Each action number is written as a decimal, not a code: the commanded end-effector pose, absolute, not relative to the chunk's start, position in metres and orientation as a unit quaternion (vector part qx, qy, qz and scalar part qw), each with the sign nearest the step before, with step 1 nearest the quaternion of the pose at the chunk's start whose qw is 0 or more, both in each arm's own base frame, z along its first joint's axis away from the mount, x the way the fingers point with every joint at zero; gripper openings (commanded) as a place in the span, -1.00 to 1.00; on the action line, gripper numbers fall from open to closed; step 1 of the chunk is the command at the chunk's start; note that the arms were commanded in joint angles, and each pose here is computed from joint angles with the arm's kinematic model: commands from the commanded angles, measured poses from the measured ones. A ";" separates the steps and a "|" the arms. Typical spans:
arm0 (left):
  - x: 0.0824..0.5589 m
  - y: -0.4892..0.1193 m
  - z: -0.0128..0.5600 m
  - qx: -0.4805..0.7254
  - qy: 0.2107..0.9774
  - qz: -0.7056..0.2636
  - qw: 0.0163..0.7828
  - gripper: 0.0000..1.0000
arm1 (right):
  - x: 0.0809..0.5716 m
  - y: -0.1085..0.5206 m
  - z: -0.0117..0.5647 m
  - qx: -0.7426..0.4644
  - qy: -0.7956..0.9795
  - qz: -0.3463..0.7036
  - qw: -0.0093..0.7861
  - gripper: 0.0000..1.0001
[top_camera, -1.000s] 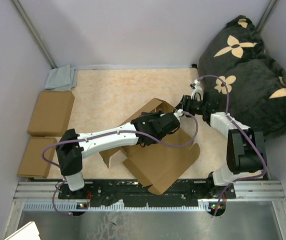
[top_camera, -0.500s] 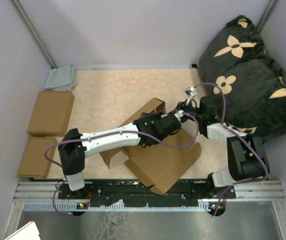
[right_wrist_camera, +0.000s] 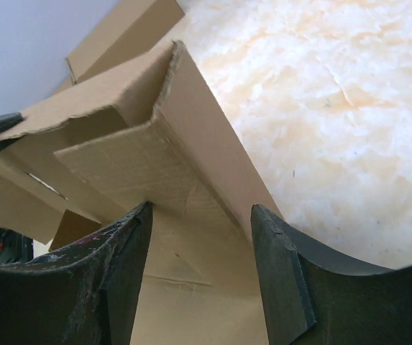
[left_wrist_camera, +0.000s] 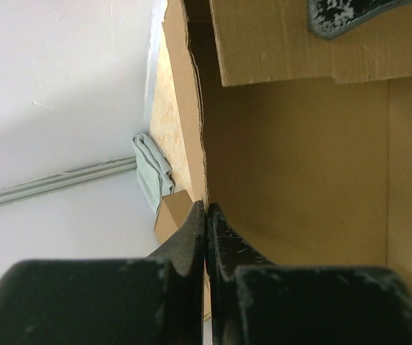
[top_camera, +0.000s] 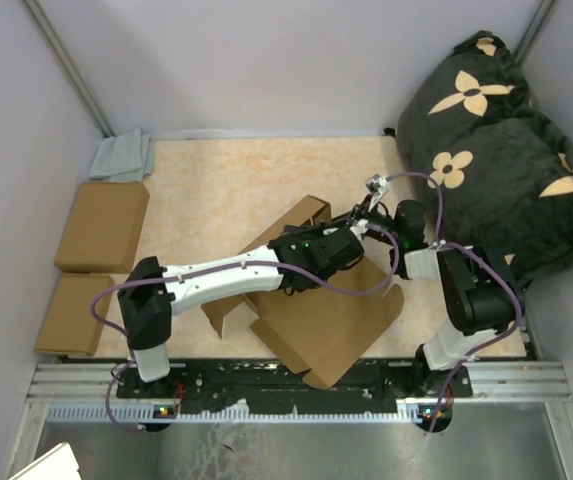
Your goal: Fold the paper box
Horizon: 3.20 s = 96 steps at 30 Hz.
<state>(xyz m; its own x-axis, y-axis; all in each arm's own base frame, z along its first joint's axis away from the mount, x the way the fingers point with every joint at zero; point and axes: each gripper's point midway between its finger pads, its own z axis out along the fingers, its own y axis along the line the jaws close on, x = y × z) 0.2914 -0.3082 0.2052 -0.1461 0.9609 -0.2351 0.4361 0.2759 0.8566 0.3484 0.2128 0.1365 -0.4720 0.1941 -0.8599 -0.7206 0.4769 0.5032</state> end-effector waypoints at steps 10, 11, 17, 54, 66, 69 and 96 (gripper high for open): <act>0.286 -0.328 0.187 0.530 0.693 0.284 0.398 -0.95 | 0.361 0.231 0.144 -0.229 0.684 0.468 0.511 0.06; 0.286 -0.327 0.187 0.529 0.693 0.285 0.398 -0.95 | 0.362 0.231 0.142 -0.227 0.686 0.466 0.510 0.01; 0.285 -0.328 0.194 0.519 0.699 0.277 0.407 -0.91 | 0.366 0.230 0.142 -0.217 0.690 0.462 0.514 -0.61; 0.352 -0.250 0.222 0.164 0.831 0.070 0.528 0.03 | 0.349 0.217 0.144 -0.191 0.714 0.376 0.560 -0.87; 0.344 -0.243 0.163 0.156 0.854 0.110 0.484 -0.06 | 0.335 0.226 0.122 -0.204 0.738 0.305 0.566 -0.78; 0.341 -0.245 0.158 0.163 0.855 0.110 0.480 -0.06 | 0.334 0.229 0.115 -0.220 0.741 0.297 0.560 -0.71; 0.335 -0.267 0.150 0.194 0.855 0.104 0.470 -0.09 | 0.350 0.246 0.109 -0.179 0.752 0.267 0.575 -1.00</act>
<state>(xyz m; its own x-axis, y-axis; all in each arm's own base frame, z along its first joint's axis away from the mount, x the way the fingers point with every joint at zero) 0.3420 -0.2585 0.1682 -0.4546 0.3941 -0.7987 0.1965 0.9191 0.3416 0.3436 0.2468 0.0922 -0.3257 -0.0604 -0.9436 -0.6543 0.7348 0.1788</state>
